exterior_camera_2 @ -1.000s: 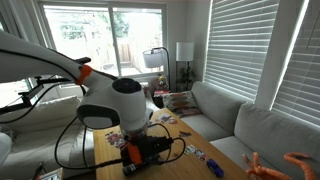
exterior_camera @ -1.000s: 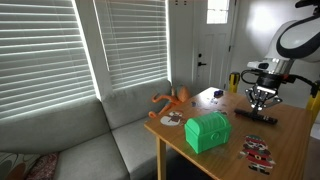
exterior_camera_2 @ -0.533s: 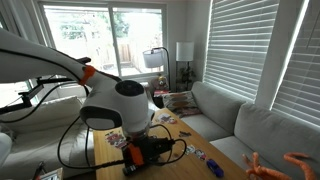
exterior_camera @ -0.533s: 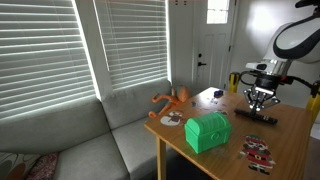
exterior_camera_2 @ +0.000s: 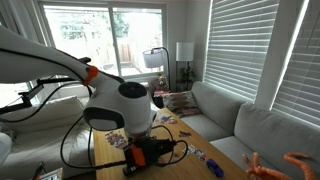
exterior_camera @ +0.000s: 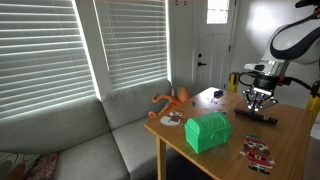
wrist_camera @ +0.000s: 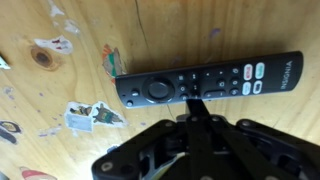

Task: Press the number four button on the remote

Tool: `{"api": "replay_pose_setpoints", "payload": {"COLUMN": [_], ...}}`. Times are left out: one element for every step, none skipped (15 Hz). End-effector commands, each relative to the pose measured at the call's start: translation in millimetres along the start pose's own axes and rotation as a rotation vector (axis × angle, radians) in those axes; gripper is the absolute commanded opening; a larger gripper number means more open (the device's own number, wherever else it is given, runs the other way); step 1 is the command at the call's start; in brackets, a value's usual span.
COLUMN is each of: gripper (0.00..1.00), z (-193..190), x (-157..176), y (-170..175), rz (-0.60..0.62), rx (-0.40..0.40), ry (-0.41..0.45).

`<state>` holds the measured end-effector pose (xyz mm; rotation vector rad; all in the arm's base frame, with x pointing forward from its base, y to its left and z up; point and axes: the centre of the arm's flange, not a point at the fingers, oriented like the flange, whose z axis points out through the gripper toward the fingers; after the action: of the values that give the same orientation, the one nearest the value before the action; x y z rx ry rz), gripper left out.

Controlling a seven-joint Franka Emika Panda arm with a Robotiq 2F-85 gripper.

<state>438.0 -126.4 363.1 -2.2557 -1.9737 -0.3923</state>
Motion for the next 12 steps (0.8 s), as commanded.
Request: {"api": "replay_pose_setpoints", "payload": {"gripper": [0.00, 0.00, 0.00, 0.00, 0.00, 0.00, 0.00, 0.00, 0.00, 0.00, 0.00, 0.00], "z": [1.2, 1.3, 1.9, 1.5, 2.0, 1.6, 1.9, 1.9, 2.3, 2.4, 2.6, 2.7], "x": [-5.5, -5.7, -6.0, -5.8, -6.2, -6.1, -6.3, -6.4, -6.5, -6.6, -6.5, -6.5], "y": [7.8, 7.9, 8.2, 8.1, 8.5, 8.4, 8.5, 8.5, 8.5, 8.5, 8.4, 8.5], "rz": [-0.011, -0.011, -0.011, -0.011, -0.011, -0.011, -0.011, -0.011, -0.011, -0.010, -0.010, -0.011], "rx": [-0.005, -0.005, -0.004, -0.003, -0.003, -0.003, -0.002, -0.001, -0.001, 0.000, 0.000, 0.001], "ry": [0.018, 0.019, 0.020, 0.019, 0.019, 0.019, 0.018, 0.019, 0.019, 0.018, 0.018, 0.018]}}
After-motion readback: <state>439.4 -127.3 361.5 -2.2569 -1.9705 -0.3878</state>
